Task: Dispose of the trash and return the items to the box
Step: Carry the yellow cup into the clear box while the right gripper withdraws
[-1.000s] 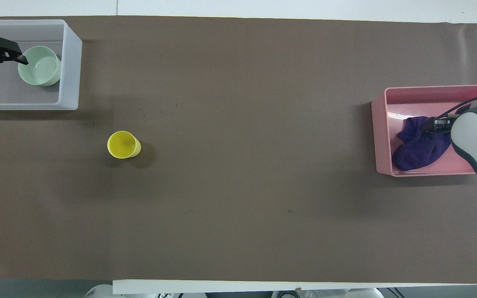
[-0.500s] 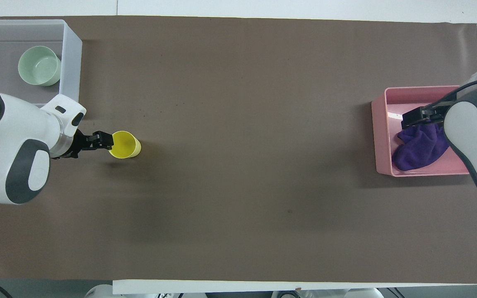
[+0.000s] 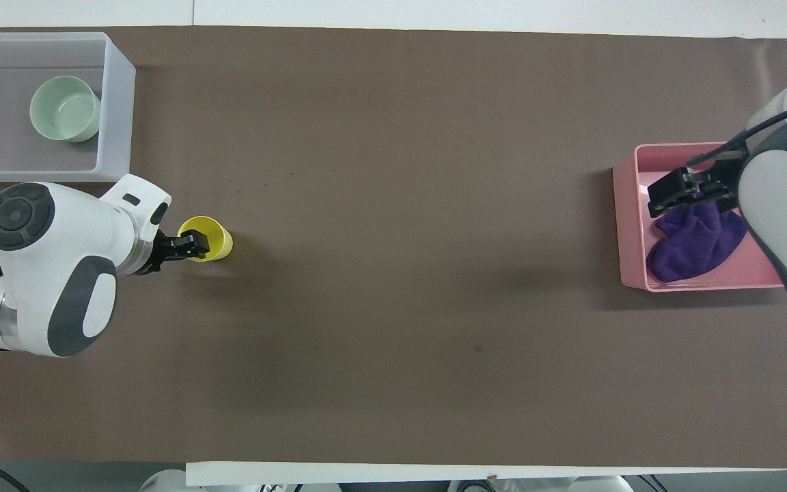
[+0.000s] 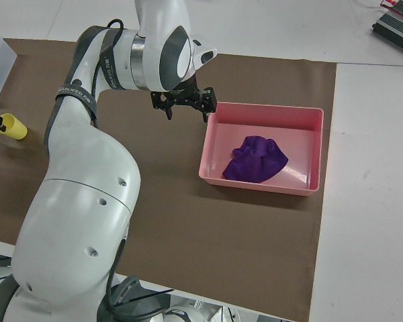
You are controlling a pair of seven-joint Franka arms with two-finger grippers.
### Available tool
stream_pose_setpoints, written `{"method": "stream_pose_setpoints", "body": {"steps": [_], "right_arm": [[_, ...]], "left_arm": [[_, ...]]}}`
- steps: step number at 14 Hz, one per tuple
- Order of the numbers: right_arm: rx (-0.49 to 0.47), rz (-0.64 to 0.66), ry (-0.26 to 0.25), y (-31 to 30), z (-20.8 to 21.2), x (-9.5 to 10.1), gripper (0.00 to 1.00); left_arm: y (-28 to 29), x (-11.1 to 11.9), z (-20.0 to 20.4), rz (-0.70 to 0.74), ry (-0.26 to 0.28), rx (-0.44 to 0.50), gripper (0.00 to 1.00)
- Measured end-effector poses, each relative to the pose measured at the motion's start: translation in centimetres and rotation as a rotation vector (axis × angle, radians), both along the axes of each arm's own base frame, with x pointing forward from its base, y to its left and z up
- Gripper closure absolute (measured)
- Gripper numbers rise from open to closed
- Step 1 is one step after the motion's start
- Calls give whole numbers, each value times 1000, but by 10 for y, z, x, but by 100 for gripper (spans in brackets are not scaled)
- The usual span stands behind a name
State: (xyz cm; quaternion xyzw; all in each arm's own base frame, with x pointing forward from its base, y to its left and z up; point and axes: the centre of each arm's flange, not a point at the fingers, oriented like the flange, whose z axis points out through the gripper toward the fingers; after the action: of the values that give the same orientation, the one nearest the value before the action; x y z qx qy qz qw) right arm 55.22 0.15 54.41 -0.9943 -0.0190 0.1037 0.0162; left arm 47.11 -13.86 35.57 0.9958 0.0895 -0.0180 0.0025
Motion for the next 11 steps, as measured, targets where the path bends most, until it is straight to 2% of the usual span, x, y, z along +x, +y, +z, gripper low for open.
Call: {"method": "stream_pose_setpoints", "body": {"steps": [4,6,9,11], "right_arm": [[14,46,32,-9,52,-39,0],[18,50,44,-11,68,-55,0],[25,52,64,-13,86,-77,0],[25,51,52,-13,89,-78,0]], "left_arm": [[-1,5,3,12,-47,-13,76],[-2,15,16,23,-80,-23,98],[-2,49,69,83,-138,-41,98],[16,77,114,158,-171,-49,98]]}}
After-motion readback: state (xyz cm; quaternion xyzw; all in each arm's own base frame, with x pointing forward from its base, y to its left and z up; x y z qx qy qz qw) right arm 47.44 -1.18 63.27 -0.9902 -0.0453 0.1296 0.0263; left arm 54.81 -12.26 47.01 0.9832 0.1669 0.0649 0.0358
